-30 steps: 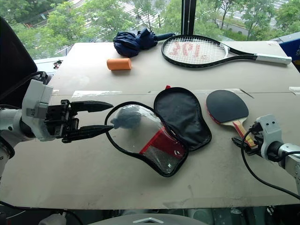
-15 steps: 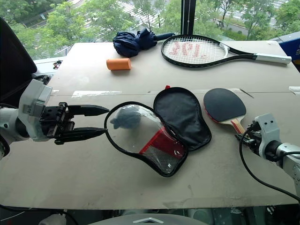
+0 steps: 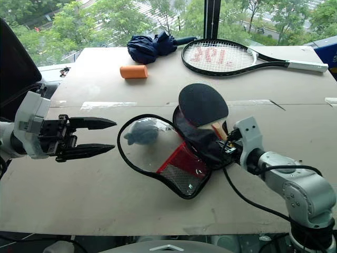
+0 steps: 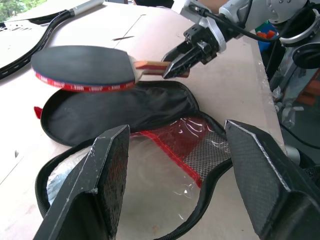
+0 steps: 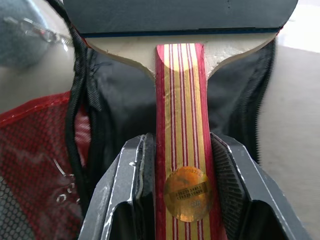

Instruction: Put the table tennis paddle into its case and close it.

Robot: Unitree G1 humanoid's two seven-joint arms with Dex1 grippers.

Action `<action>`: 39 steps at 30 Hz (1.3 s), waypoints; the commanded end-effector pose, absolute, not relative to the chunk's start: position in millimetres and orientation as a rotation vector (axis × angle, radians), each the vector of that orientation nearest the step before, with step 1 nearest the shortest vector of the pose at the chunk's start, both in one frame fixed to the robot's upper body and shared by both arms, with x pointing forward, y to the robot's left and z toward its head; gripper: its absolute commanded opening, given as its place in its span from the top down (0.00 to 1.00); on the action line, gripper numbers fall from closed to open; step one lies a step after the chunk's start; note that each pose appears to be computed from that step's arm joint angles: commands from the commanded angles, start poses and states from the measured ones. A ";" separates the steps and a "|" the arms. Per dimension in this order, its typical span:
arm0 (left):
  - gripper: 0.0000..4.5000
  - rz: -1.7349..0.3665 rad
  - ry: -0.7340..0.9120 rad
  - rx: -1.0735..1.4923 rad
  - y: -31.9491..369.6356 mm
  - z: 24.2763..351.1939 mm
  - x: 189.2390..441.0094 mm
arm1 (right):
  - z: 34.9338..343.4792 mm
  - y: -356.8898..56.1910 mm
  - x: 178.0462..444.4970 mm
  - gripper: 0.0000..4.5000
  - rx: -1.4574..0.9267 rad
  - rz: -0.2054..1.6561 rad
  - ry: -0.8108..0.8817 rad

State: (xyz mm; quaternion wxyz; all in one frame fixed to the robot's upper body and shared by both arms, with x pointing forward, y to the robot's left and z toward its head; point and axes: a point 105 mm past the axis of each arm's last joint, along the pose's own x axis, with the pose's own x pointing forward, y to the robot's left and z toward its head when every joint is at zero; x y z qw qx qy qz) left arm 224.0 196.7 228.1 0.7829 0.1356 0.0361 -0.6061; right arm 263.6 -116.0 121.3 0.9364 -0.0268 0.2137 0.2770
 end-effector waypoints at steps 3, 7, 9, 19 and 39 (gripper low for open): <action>0.32 -1.298 0.037 0.331 199.1 235.4 220.8 | 130.7 -109.9 270.0 0.78 -0.117 0.526 0.382; 0.32 -1.293 0.036 0.337 200.4 234.8 220.8 | 126.6 -112.9 274.9 0.78 -0.130 0.487 0.397; 0.32 -1.293 0.035 0.337 200.7 234.6 220.6 | 125.4 -112.0 275.3 0.78 -0.140 0.492 0.401; 0.32 -1.284 0.014 0.313 201.5 236.6 221.5 | 116.8 -105.2 273.0 0.78 -0.168 0.538 0.423; 0.32 -1.273 0.039 0.286 199.9 229.3 216.7 | 128.1 -101.9 281.8 0.01 -0.162 0.608 0.343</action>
